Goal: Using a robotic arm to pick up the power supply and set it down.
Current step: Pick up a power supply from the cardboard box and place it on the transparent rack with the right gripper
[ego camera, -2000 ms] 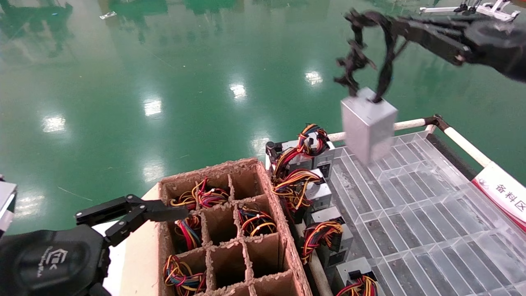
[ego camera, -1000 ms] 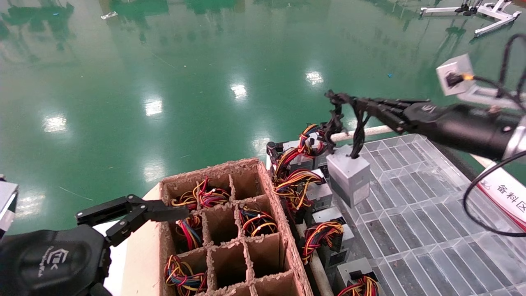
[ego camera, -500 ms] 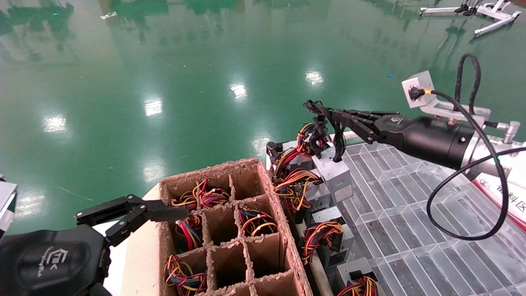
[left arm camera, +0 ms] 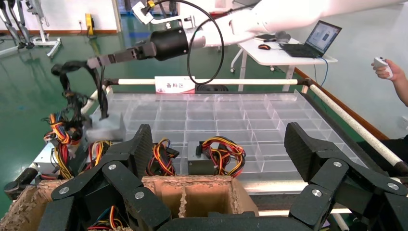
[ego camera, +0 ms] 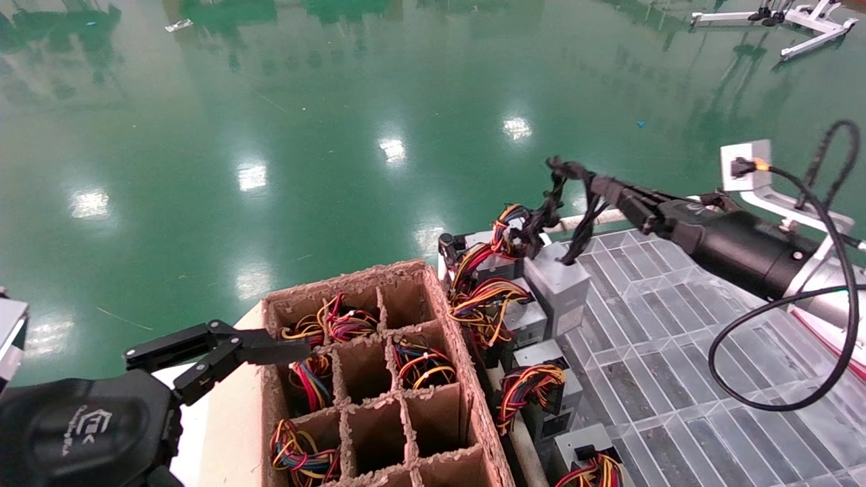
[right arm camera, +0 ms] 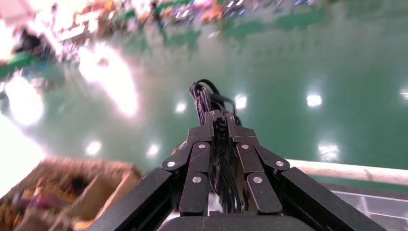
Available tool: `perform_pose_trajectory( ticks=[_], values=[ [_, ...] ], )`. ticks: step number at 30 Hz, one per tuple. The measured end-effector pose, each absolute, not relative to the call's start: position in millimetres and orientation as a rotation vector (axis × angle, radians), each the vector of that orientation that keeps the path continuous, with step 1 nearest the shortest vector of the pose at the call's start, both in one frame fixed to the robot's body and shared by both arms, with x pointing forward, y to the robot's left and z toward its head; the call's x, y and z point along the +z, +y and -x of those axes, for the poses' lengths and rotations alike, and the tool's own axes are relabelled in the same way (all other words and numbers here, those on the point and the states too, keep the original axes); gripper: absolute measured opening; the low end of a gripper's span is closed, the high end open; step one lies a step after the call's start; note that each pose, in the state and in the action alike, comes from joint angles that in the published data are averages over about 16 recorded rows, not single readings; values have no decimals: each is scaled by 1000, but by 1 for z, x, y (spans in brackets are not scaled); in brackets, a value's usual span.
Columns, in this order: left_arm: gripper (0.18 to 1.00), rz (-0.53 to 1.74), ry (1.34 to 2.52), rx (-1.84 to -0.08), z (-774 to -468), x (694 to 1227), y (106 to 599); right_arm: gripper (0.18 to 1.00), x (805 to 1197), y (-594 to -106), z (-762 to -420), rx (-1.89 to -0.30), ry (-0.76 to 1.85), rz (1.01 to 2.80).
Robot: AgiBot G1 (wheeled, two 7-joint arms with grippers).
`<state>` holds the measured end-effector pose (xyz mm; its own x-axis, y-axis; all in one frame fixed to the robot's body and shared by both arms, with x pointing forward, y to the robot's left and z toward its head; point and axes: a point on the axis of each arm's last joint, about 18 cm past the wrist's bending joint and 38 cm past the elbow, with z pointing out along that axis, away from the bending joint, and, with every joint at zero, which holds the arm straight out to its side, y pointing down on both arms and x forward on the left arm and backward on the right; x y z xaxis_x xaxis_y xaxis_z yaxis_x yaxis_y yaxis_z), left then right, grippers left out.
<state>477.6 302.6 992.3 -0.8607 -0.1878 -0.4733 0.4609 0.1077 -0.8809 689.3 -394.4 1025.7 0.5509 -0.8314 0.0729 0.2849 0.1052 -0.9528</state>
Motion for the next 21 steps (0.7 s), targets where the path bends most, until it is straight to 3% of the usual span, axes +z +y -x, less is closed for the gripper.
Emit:
perform_pose_trajectory(
  ticks=[21],
  values=[
    [1000, -265, 1917, -1804, -478, 992, 303, 223, 1016, -360, -717, -802, 644, 1033]
  ],
)
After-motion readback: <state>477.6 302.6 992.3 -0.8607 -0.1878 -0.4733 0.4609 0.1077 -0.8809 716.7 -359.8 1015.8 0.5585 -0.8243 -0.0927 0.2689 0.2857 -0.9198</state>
